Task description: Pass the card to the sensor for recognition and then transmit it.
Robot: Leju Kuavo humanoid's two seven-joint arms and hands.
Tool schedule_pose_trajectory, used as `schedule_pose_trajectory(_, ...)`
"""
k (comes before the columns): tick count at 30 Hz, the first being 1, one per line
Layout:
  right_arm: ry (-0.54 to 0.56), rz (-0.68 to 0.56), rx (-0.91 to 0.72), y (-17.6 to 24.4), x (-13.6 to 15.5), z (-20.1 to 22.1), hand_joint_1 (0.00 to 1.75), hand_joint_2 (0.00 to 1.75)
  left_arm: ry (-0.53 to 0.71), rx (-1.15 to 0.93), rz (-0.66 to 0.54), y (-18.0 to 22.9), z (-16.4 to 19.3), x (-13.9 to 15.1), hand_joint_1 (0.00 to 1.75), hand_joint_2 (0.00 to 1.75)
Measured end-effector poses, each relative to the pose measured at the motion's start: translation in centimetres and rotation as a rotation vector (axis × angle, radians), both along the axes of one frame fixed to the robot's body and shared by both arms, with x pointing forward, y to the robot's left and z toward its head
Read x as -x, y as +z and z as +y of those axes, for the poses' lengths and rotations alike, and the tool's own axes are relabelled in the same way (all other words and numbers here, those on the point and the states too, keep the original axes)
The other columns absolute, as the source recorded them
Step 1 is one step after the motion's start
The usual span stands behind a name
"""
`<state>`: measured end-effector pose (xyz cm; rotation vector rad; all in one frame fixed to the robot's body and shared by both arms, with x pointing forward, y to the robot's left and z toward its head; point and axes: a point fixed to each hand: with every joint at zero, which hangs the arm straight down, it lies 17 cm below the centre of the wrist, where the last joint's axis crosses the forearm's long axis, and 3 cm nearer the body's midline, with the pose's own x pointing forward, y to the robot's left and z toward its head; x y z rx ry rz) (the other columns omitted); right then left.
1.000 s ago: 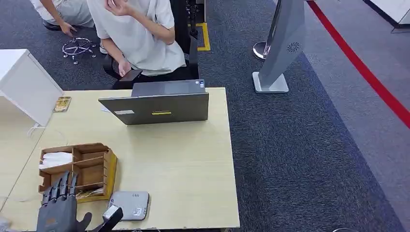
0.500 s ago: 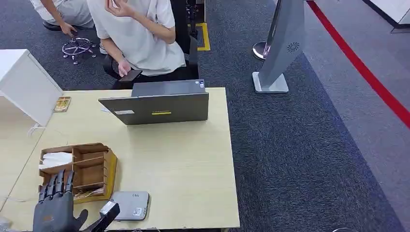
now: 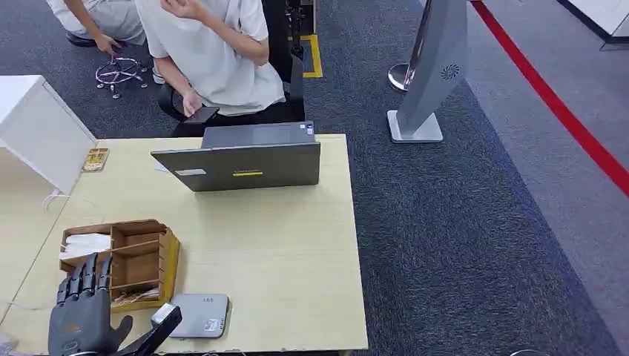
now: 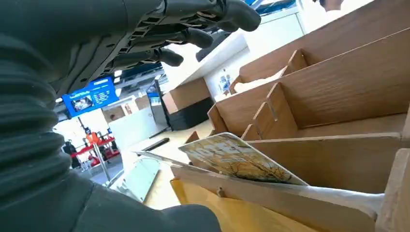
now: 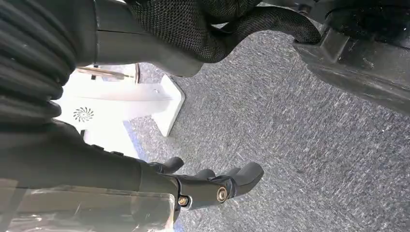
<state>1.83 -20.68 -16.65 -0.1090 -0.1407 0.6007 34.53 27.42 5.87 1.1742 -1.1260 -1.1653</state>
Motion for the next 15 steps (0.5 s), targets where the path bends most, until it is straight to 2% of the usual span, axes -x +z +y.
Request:
schedule_pose_trajectory(7, 0.000, 0.000, -0.001, 0.00, 0.01, 0.01, 0.00, 1.75, -0.040, 0.010, 0.004, -0.08, -0.61, -0.05, 1.75, 1.75)
schedule_pose_trajectory(15, 0.006, 0.006, -0.006, 0.00, 0.13, 0.13, 0.00, 1.75, -0.024, 0.030, 0.029, -0.51, -0.16, -0.04, 1.75, 1.75)
